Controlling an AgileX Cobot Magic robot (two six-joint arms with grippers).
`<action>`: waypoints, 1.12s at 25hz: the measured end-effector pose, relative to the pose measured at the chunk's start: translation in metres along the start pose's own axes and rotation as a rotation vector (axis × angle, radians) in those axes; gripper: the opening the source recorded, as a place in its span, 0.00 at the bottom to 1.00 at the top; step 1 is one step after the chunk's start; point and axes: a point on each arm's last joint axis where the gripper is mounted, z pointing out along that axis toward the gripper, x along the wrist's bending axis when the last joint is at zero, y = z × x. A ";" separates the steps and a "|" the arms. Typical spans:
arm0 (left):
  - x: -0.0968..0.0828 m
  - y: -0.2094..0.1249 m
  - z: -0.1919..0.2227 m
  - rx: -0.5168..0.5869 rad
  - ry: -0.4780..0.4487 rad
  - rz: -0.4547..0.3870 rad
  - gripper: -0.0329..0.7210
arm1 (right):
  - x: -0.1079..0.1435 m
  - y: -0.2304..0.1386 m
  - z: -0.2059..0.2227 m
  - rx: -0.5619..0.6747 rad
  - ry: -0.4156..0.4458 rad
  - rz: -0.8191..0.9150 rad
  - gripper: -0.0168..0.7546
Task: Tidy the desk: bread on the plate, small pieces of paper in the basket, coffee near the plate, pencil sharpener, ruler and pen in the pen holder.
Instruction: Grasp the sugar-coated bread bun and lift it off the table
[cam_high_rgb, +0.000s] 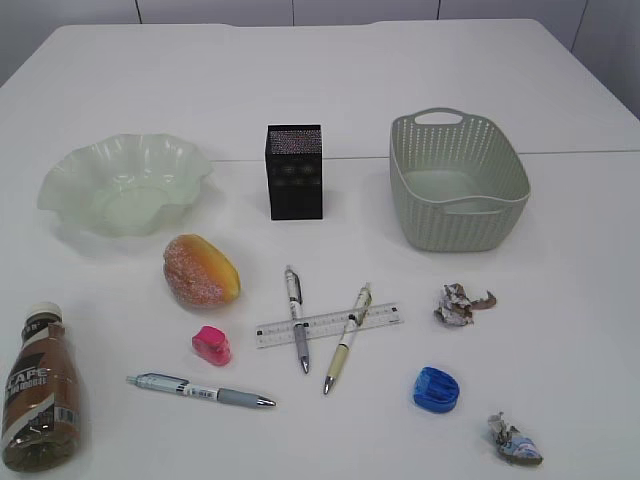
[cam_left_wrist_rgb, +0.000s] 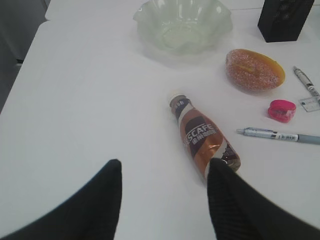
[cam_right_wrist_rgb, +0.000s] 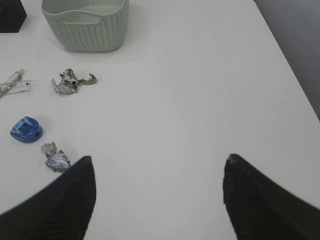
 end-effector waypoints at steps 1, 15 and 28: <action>0.000 0.000 0.000 0.000 0.000 0.000 0.58 | 0.000 0.000 0.000 0.000 0.000 0.000 0.78; 0.000 0.000 0.000 0.000 0.000 0.000 0.58 | 0.000 0.000 0.000 0.000 0.000 0.000 0.78; -0.003 0.000 0.000 -0.001 -0.028 -0.015 0.57 | 0.000 0.000 0.000 0.000 0.000 0.000 0.78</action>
